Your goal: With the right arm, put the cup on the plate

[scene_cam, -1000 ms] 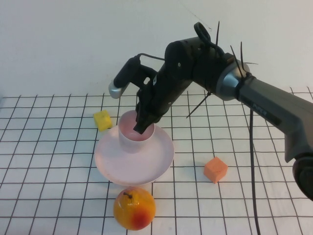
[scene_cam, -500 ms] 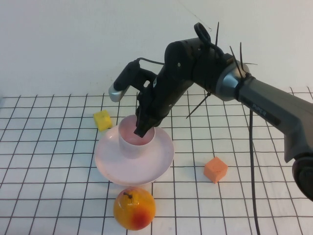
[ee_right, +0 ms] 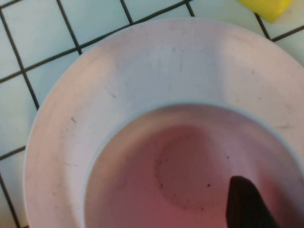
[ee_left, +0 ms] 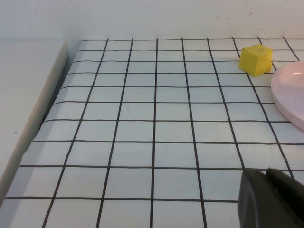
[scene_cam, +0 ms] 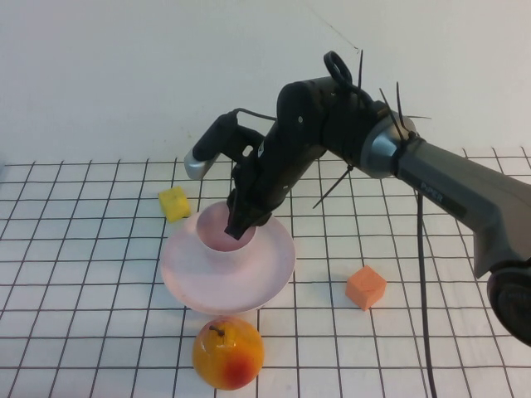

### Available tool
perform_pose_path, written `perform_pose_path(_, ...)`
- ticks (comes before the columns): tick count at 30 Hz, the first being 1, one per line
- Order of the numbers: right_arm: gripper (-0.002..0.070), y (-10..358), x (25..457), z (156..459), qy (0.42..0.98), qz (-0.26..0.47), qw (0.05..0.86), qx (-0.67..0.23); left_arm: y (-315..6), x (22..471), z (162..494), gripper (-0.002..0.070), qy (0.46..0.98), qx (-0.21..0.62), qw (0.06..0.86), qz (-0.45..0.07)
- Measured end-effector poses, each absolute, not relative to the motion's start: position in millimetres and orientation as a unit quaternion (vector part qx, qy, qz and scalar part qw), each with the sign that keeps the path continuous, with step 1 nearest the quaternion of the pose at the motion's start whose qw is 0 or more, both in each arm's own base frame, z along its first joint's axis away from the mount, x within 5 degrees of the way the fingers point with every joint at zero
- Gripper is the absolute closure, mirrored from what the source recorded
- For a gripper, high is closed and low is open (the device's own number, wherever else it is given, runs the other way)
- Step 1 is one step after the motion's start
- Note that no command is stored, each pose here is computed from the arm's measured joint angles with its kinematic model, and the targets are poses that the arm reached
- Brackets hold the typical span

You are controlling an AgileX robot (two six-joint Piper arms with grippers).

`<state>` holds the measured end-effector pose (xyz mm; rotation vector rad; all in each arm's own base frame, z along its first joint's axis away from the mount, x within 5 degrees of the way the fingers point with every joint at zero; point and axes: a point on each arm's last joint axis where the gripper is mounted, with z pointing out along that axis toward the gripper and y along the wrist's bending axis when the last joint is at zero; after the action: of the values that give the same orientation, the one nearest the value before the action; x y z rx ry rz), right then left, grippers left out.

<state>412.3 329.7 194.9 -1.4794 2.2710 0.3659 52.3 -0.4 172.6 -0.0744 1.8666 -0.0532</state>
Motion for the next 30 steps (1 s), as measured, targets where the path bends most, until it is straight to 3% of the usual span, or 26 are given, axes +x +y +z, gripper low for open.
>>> perform_pose_path(9,0.0344,331,412,196,0.815,0.142,0.203,-0.523,0,52,173,0.0678,0.803,-0.032,0.594,-0.023)
perform_pose_path(18,0.0324,331,411,204,0.813,0.143,0.203,-0.527,0,52,173,0.0678,0.803,-0.032,0.594,-0.023)
perform_pose_path(26,0.0337,323,399,295,0.784,0.146,0.262,-0.543,0,52,173,0.0678,0.803,-0.032,0.594,-0.023)
perform_pose_path(30,0.04,313,385,348,0.764,0.146,0.313,-0.545,0,52,173,0.0678,0.803,-0.032,0.594,-0.023)
